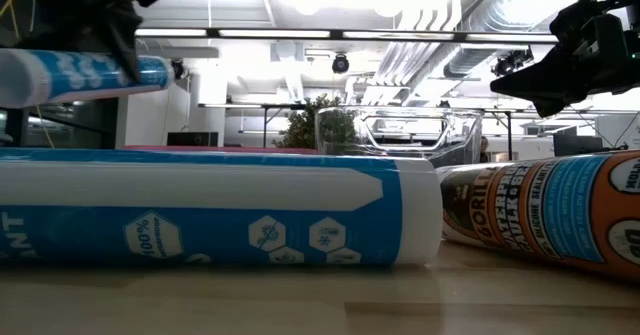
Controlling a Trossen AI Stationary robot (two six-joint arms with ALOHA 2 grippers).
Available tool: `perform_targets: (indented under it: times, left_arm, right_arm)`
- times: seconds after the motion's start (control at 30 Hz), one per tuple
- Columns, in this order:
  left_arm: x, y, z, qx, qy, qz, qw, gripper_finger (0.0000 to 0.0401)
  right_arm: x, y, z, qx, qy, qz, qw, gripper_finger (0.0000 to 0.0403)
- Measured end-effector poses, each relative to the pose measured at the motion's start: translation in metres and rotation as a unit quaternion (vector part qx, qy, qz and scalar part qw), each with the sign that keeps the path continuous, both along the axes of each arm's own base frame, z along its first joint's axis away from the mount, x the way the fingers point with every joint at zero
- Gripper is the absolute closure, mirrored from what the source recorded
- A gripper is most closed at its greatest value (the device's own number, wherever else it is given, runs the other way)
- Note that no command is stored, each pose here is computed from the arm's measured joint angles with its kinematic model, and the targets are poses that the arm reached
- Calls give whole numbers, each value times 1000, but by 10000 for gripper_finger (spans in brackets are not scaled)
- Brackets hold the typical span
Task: Pick & place silicon tubes, Sealant and Lysol wipes
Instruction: Put the left blue sealant into the pink bin
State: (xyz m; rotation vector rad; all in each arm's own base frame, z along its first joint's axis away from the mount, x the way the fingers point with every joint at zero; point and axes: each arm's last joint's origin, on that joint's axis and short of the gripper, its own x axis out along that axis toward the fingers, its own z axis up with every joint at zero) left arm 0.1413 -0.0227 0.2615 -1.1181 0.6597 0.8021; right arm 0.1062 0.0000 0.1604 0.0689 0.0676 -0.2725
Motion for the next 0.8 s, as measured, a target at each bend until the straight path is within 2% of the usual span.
perform_targets:
  times: [0.3,0.6,0.8]
  left_arm:
    - [44,41,-1,-2,-57,-7,998,207]
    - [76,78,-28,-68,-38,8,997,207]
    - [91,84,-45,-102,-27,21,994,207]
  right_arm:
    - [0,0,0,0,0,0,1000,402]
    - [0,0,0,0,0,0,1000,402]
    - [0,0,0,0,0,0,1000,402]
